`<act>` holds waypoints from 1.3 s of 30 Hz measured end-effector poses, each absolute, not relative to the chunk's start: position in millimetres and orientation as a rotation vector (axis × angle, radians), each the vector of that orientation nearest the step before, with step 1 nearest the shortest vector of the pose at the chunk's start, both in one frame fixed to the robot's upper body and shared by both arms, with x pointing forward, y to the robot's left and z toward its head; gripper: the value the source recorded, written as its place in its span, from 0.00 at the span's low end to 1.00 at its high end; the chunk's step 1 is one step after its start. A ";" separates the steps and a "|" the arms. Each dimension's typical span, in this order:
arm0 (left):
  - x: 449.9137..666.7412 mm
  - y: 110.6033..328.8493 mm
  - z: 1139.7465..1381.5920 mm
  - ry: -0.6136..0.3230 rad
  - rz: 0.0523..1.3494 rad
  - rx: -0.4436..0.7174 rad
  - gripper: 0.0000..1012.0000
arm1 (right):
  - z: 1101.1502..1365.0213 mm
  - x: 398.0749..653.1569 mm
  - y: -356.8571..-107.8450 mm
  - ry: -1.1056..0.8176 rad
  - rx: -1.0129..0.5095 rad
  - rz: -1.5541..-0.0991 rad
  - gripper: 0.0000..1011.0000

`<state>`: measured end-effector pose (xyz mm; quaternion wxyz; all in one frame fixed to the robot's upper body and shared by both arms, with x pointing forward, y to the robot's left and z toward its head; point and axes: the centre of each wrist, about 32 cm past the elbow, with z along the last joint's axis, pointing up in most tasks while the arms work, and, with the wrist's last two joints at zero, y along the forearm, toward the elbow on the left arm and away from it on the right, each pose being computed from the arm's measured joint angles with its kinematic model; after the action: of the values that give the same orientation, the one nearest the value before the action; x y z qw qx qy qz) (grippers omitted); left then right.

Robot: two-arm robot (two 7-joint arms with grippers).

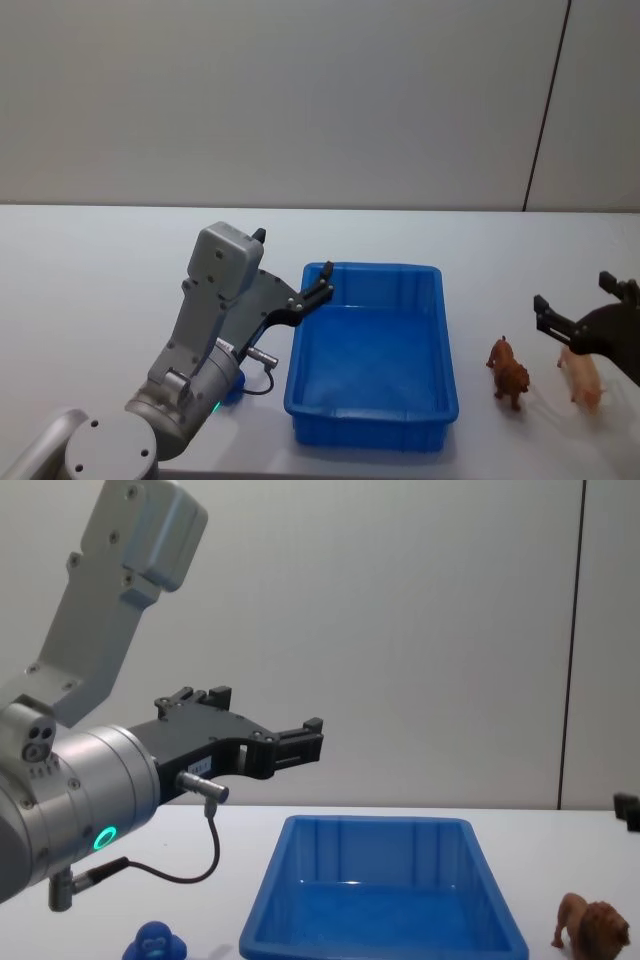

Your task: Pick up the two dolls from the table and place them into the box.

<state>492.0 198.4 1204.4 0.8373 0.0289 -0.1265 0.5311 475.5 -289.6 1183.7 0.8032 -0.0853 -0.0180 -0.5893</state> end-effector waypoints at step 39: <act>492.0 198.4 1204.4 -0.268 1.124 0.061 0.99 | 1153.6 478.1 -299.3 0.098 -0.475 -1.260 0.99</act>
<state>492.0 198.4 1204.4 0.8374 0.0289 -0.1265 0.5310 478.1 -299.3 1153.6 0.7807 -0.2201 0.0454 -0.5832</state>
